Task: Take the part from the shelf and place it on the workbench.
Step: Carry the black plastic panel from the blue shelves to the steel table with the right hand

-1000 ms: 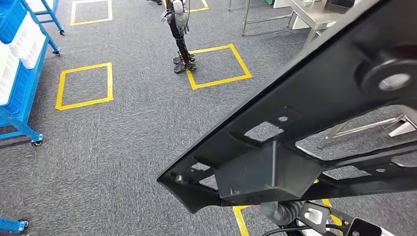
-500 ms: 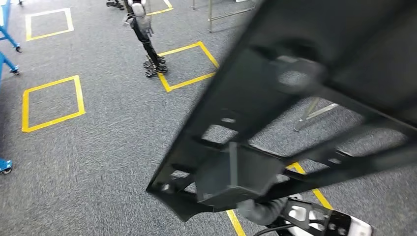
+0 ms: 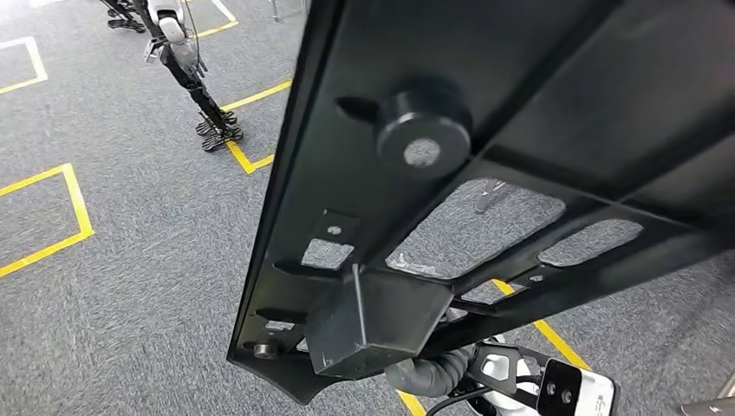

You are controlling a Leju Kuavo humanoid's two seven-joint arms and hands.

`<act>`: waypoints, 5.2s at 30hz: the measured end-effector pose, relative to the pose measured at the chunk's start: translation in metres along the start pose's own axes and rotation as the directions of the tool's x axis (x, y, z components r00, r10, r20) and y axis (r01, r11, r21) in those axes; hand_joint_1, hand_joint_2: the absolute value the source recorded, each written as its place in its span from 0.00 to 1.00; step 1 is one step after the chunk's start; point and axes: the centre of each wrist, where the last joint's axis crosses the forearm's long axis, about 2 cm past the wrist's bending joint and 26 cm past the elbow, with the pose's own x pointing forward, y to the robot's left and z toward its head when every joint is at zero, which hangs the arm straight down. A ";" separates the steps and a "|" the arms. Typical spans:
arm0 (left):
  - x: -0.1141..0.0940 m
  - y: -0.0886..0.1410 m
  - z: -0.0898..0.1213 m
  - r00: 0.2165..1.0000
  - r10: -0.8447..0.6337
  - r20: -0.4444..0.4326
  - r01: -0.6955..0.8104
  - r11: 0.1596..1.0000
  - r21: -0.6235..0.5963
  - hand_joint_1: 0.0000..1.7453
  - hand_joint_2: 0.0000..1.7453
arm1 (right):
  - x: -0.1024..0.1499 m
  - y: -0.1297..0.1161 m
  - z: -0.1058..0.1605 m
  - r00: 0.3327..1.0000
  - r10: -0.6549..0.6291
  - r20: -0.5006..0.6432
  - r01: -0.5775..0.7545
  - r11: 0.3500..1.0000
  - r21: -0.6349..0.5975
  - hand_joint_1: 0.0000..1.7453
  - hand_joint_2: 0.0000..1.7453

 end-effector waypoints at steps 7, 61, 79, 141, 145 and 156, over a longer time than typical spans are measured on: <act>0.002 0.003 -0.001 1.000 -0.015 0.010 0.015 1.000 -0.010 0.00 0.00 | 0.004 -0.013 -0.002 0.999 0.042 0.009 -0.042 0.999 -0.025 0.97 1.00; 0.002 -0.003 0.000 0.997 0.072 -0.032 -0.071 0.997 0.023 0.00 0.00 | 0.007 -0.049 -0.011 1.000 0.013 0.013 -0.013 0.999 -0.043 0.97 1.00; 0.005 -0.010 0.000 0.996 0.089 -0.025 -0.089 0.996 0.000 0.00 0.00 | 0.006 -0.054 -0.020 0.999 0.031 0.013 -0.031 0.999 -0.039 0.97 1.00; 0.005 0.002 -0.002 0.993 0.115 -0.001 -0.115 0.993 -0.022 0.00 0.00 | 0.001 -0.074 -0.029 0.994 0.112 -0.014 -0.113 0.988 -0.108 0.97 1.00; 0.001 0.003 -0.001 0.993 0.115 -0.008 -0.115 0.993 -0.020 0.00 0.00 | -0.001 -0.074 -0.027 0.992 0.122 -0.032 -0.125 0.986 -0.107 0.97 1.00; 0.002 0.006 -0.002 0.993 0.122 -0.003 -0.122 0.992 -0.014 0.00 0.00 | -0.002 -0.074 -0.027 0.994 0.108 -0.034 -0.112 0.987 -0.120 0.97 1.00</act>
